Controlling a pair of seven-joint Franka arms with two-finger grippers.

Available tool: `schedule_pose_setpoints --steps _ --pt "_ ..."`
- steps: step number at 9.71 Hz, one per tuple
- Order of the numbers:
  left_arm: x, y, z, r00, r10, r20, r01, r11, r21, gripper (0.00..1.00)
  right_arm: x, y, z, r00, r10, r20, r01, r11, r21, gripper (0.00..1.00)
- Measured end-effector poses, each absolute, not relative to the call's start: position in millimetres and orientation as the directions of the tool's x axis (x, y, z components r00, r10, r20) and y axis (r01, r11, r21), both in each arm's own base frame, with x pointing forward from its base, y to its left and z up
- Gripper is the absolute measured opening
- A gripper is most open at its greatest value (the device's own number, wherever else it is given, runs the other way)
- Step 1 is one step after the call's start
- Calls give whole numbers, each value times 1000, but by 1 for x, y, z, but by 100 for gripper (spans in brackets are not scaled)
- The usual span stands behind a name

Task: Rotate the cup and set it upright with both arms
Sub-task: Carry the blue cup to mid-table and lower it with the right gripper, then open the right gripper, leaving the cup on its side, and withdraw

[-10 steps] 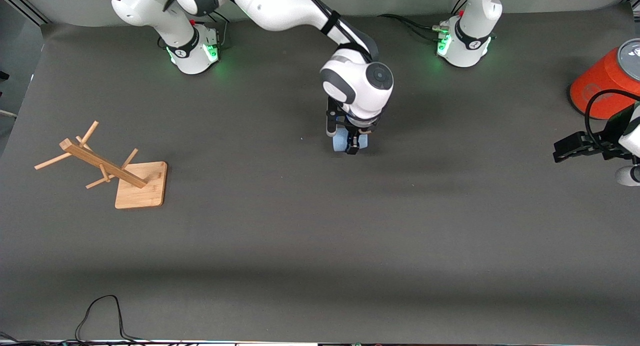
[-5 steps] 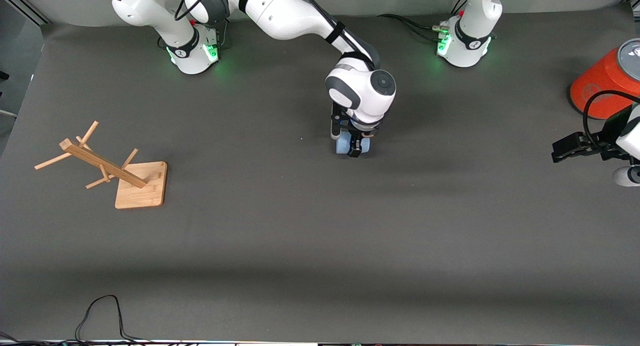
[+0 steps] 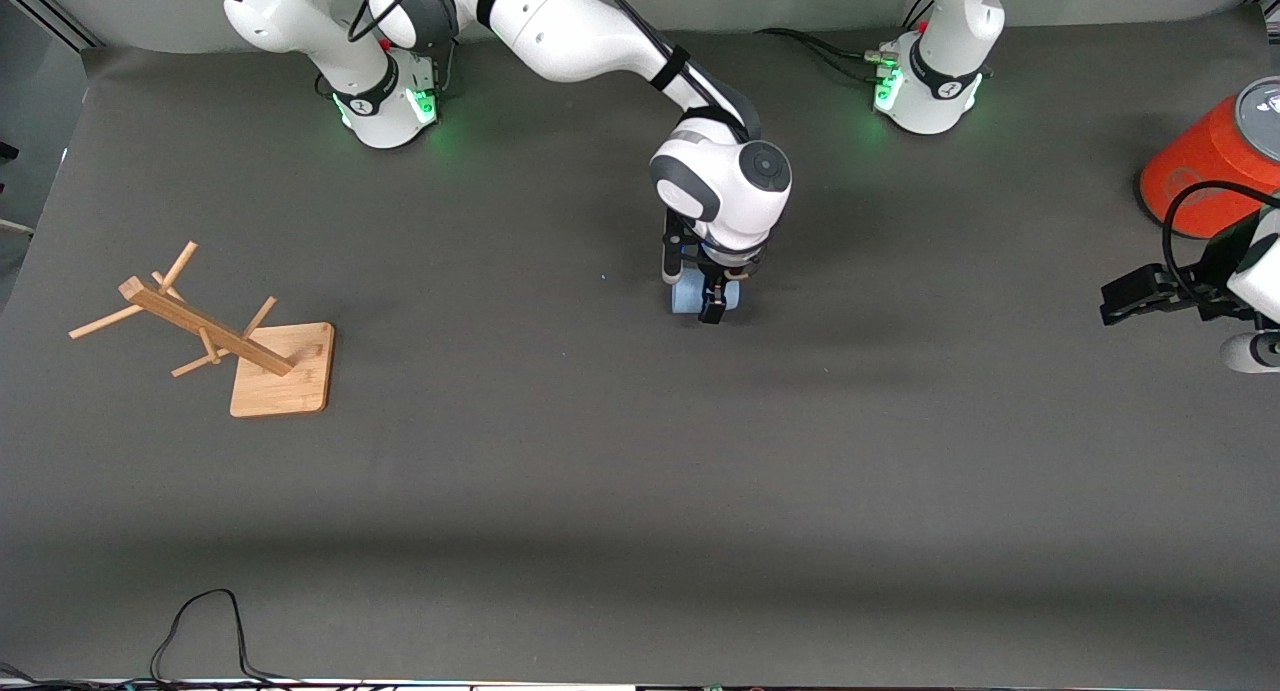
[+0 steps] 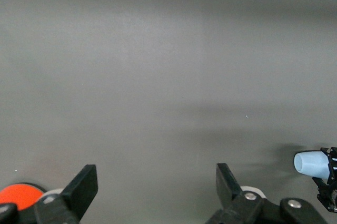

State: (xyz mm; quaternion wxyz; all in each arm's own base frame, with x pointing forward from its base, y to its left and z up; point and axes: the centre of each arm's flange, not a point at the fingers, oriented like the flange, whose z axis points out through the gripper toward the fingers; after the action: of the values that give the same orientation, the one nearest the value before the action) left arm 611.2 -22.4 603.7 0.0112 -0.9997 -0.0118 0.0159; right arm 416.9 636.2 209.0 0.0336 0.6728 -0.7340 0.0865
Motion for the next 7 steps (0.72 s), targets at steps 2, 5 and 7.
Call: schedule_pose_setpoints --steps 2,5,7 --pt "611 -28 603 999 14 -32 14 -1000 -22 100 418 630 257 -80 -979 189 -997 75 -33 100" --pt "611 -29 603 999 12 -33 12 -1000 -22 100 439 587 376 12 -989 146 -993 6 119 100" --pt "611 -34 603 999 4 -33 4 -1000 -21 100 472 516 448 155 -979 132 -964 -121 236 100"
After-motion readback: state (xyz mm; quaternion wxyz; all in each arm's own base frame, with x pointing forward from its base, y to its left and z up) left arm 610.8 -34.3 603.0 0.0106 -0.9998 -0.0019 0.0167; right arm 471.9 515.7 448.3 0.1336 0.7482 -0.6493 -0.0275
